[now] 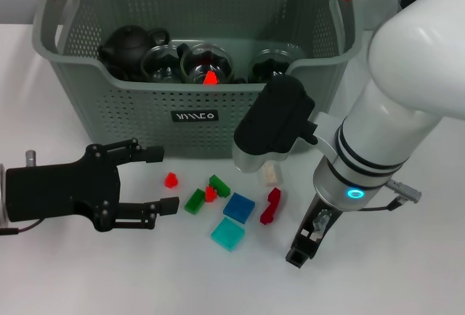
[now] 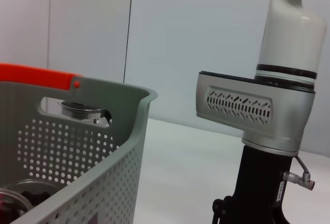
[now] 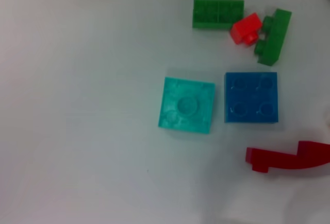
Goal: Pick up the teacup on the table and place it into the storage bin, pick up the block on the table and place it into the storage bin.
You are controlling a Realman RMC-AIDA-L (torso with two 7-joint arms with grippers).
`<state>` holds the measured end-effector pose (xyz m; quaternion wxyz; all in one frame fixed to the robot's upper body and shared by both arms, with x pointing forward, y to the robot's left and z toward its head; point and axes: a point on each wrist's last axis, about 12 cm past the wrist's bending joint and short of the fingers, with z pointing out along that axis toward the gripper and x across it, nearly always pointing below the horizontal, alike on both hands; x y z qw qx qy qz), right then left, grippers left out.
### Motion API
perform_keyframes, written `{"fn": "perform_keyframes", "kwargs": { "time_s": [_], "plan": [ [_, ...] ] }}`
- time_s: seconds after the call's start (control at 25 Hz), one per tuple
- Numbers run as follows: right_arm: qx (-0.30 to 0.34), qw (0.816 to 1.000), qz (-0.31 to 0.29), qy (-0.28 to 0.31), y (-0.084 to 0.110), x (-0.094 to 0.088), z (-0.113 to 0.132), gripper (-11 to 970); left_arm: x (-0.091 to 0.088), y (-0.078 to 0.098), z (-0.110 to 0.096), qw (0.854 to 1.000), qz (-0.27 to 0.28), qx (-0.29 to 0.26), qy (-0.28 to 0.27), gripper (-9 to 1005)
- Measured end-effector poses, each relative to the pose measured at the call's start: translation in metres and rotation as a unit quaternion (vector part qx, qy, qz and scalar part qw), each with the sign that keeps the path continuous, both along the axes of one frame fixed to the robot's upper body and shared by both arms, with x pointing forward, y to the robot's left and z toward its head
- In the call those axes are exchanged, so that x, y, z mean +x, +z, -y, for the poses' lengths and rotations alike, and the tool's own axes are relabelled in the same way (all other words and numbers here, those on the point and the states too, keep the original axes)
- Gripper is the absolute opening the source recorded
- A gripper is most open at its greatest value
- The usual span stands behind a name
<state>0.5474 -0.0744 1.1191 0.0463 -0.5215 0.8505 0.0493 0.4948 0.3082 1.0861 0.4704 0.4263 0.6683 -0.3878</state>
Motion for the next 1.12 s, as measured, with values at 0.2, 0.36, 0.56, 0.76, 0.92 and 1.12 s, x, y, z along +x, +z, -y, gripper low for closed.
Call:
{"fn": "perform_keyframes", "kwargs": {
  "time_s": [0.2,0.36,0.56,0.76,0.92,1.12],
  "plan": [
    [0.001,1.000,0.000,-0.001,-0.0009,-0.0002,-0.0007,651,-0.0002,-0.0001,-0.0002,1.000,0.000,0.000,0.000,873],
    [0.003,1.000,0.002,-0.002,-0.0022,-0.0001,-0.0010,651,-0.0003,-0.0012,0.0001,1.000,-0.002,0.000,0.001,873],
    [-0.002,1.000,-0.001,-0.001,-0.0061,-0.0011,-0.0002,651,-0.0001,-0.0018,0.0001,1.000,-0.002,0.001,0.003,873],
    [-0.005,1.000,0.000,0.002,-0.0067,-0.0017,-0.0006,650,0.0000,-0.0018,0.0001,1.000,-0.002,0.001,0.003,872],
    [-0.008,1.000,-0.003,0.002,-0.0073,-0.0021,0.0001,650,0.0000,-0.0018,0.0001,1.000,-0.002,0.001,0.003,872],
    [0.001,1.000,-0.013,0.004,-0.0059,-0.0048,-0.0015,516,0.0000,-0.0018,0.0000,1.000,-0.002,0.001,0.003,872]
  ]
}}
